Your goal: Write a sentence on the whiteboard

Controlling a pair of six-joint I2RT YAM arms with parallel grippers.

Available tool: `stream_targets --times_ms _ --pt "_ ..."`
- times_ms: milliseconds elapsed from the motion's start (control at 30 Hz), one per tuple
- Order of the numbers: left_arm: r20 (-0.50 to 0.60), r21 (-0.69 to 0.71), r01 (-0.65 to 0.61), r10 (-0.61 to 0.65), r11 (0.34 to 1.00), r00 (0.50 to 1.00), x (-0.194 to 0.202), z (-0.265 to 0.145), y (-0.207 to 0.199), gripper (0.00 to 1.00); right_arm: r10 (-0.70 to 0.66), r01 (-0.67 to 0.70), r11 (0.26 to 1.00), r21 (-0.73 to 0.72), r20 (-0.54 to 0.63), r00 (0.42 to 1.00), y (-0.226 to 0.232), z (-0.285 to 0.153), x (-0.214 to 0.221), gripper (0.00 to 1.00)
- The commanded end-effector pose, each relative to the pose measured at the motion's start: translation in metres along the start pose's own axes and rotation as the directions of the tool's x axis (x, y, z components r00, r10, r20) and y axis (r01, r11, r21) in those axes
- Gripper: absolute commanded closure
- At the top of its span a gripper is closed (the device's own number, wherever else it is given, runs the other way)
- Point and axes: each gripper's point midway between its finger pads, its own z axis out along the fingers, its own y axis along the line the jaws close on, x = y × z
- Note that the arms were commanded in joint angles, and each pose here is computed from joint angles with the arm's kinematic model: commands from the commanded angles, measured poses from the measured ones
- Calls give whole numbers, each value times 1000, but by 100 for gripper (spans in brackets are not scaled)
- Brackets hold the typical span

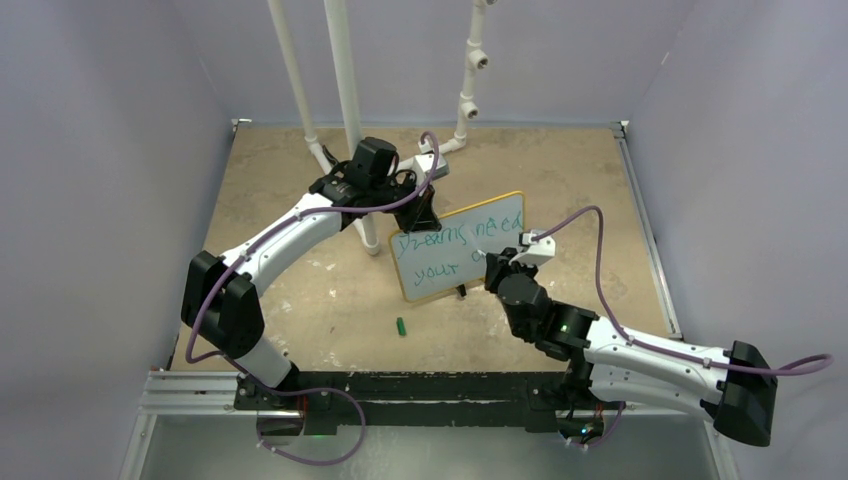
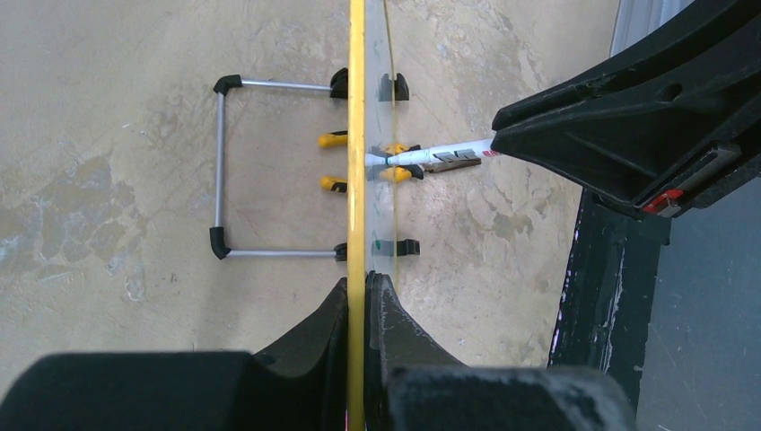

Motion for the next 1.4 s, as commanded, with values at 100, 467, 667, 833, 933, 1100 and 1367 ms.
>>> stream_targets --times_ms 100,467,667,833,933,1100,1367 --pt "-1 -56 -22 22 998 1000 2 -10 14 100 27 -27 998 -49 -2 1000 14 2 -1 100" --pt "2 -55 -23 23 998 1000 1 -11 14 100 18 -20 1000 -23 -79 997 8 1 21 100" --pt "4 -53 -23 24 998 1000 0 -11 13 100 23 -22 1000 9 -91 996 4 4 30 100" --pt "3 -52 -23 23 998 1000 1 -11 13 100 24 -21 999 36 -80 996 -1 6 32 100" --pt "3 -52 -22 22 998 1000 1 -11 13 100 33 -29 998 58 -68 997 -4 7 31 100" --pt "5 -52 -25 25 998 1000 0 -11 13 100 21 -16 996 87 -64 998 -12 7 33 100" --pt "3 -44 -24 24 999 1000 1 -11 11 100 29 -24 992 120 -39 999 -20 7 30 100"
